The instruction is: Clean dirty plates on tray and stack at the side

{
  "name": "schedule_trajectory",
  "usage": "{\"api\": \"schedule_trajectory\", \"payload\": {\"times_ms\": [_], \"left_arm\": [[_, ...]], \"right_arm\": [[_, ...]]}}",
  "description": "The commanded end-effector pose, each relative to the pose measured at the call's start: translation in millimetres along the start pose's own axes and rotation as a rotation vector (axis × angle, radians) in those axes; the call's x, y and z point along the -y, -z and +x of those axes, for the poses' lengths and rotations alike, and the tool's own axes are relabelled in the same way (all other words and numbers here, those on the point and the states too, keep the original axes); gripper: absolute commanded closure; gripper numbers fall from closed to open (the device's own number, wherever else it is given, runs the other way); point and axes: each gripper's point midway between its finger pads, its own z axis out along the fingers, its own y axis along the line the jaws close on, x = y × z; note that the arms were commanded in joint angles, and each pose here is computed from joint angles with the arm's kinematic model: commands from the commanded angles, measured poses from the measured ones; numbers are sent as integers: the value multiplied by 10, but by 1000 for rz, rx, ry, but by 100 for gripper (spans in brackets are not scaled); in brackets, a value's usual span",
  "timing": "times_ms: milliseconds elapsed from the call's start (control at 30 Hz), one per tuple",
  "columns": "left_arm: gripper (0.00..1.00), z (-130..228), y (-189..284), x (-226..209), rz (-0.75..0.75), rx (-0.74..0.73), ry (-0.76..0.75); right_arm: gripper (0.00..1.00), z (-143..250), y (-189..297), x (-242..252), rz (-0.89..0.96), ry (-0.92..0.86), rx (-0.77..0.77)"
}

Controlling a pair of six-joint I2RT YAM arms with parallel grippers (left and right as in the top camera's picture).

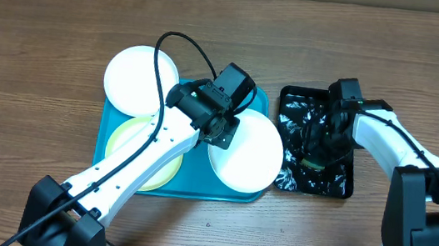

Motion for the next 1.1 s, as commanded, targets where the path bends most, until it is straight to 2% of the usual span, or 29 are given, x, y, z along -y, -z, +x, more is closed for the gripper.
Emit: {"api": "schedule_trajectory", "payload": {"times_ms": [0,67,100,133,167,200,233,300,333,367,400,433,467,500,600,633,667,700,733,767,800,833,867,900,933,967,1000,1033,1067], "left_arm": [[96,2,-40,-45,-29,-4,-23],[96,-21,-33,-150,-90,10,-24],[96,-32,-27,-210,-125,17,-25],[96,-43,-15,-290,-172,25,-26],[96,-54,1,-368,-217,33,-28],[96,-67,21,-447,-264,42,-30],[96,-84,44,-521,-309,52,-31],[96,-128,92,-645,-387,76,-32],[96,-149,110,-683,-412,88,-31],[96,-162,118,-698,-422,94,-30],[96,-178,117,-691,-419,99,-35],[96,-190,113,-680,-413,102,-41],[96,-194,110,-674,-410,103,-42],[96,-198,110,-673,-410,105,-41],[96,-199,109,-673,-410,105,-41],[96,-199,109,-673,-410,105,-41],[96,-198,109,-673,-410,105,-42],[96,-199,109,-674,-411,105,-42],[96,-198,108,-673,-410,105,-41],[96,-198,108,-673,-410,105,-41],[96,-198,108,-672,-410,105,-41],[96,-198,108,-672,-410,105,-41],[96,-198,108,-672,-410,105,-41],[96,-198,108,-672,-410,105,-41],[96,-198,108,-672,-410,105,-41],[96,-197,108,-672,-410,104,-41],[96,-196,108,-673,-410,104,-42],[96,-196,108,-673,-410,104,-42],[96,-196,108,-673,-410,104,-42]], "right_arm": [[96,54,-10,14,3,-9,-21],[94,46,-13,13,3,-8,-18],[57,36,-13,10,2,-8,-14],[33,28,-13,8,1,-7,-10],[34,20,-13,5,-1,-7,-7],[52,16,-13,4,-1,-7,-6],[96,14,-13,3,-1,-7,-5],[96,26,-13,6,0,-12,-10],[61,40,-13,11,2,-15,-15],[31,54,-13,17,5,-29,-21],[29,82,-13,23,7,-37,-32],[35,108,-14,30,10,-38,-42],[60,124,-20,37,12,-39,-47],[96,136,-26,41,13,-39,-51],[96,163,-62,55,15,-40,-54],[82,164,-67,57,15,-39,-53],[42,174,-66,62,18,-40,-57],[34,193,-65,68,20,-41,-65],[35,216,-63,73,23,-43,-74],[45,238,-61,80,26,-44,-83],[76,253,-60,84,28,-45,-89],[80,262,-59,86,28,-45,-93],[63,267,-58,87,29,-45,-95],[35,271,-58,89,30,-46,-96],[40,281,-57,91,31,-47,-100],[79,302,-54,97,34,-47,-109],[88,318,-52,101,36,-48,-115],[78,323,-52,103,36,-48,-117],[44,324,-52,103,36,-49,-118]]}}
